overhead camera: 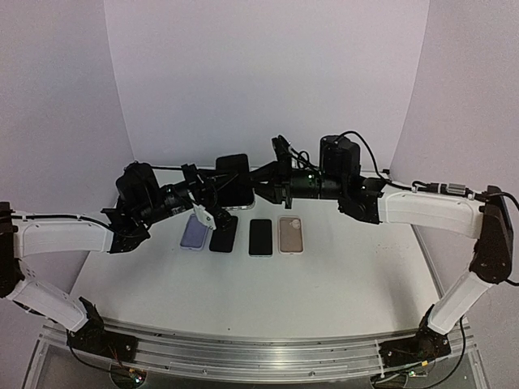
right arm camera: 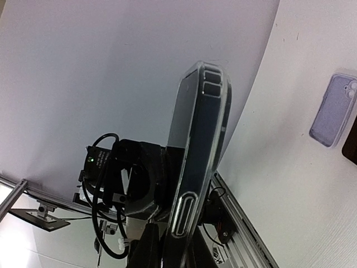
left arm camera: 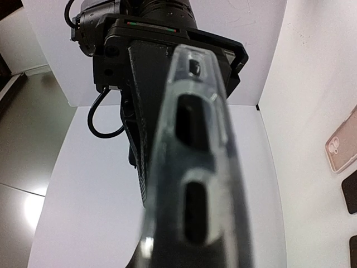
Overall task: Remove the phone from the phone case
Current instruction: Adjust the phone, then remove the phone case from the phone.
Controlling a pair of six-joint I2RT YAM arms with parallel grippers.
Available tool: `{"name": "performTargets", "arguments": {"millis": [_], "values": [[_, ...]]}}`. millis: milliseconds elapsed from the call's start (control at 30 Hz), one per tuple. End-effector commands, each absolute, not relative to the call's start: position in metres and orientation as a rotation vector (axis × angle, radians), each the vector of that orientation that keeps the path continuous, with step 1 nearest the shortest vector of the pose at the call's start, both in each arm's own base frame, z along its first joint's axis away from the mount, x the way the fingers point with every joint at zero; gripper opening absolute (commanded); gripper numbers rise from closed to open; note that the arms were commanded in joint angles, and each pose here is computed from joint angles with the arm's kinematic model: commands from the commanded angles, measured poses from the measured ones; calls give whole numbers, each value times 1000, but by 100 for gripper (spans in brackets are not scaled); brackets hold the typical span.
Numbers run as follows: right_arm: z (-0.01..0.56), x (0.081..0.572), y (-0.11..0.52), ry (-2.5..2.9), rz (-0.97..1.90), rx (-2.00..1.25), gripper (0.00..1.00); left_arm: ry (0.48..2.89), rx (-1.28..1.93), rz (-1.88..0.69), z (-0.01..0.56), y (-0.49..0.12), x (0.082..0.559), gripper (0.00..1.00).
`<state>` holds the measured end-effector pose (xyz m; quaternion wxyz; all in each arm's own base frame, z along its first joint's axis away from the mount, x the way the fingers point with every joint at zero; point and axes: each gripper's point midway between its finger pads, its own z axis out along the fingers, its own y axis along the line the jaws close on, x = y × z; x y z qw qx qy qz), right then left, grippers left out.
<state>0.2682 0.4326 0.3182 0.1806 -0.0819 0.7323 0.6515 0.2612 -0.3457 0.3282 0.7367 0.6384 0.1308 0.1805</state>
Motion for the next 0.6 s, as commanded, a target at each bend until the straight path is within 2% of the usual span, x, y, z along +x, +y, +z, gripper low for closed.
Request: {"name": "performTargets", "arguments": {"millis": [0,33,100,167,300,467,567], "values": [[360,273,419,1810,1685,-446,18,551,1285,89,381,-335,260,0],[362,273,414,1795,1637,-460,34,604,1307,25,380,-337,260,0],[364,275,398,1783,1457,-497,48,695,1341,-98,376,-340,255,0],[374,271,380,1727,1291,-585,56,776,1375,-207,365,-341,248,0],[383,249,360,1547,1043,-805,59,877,1376,-347,362,-342,241,0],[370,200,389,1226,716,-1194,60,960,1348,-471,365,-346,237,0],[372,198,403,1130,591,-1222,58,982,1341,-509,367,-346,235,0]]}}
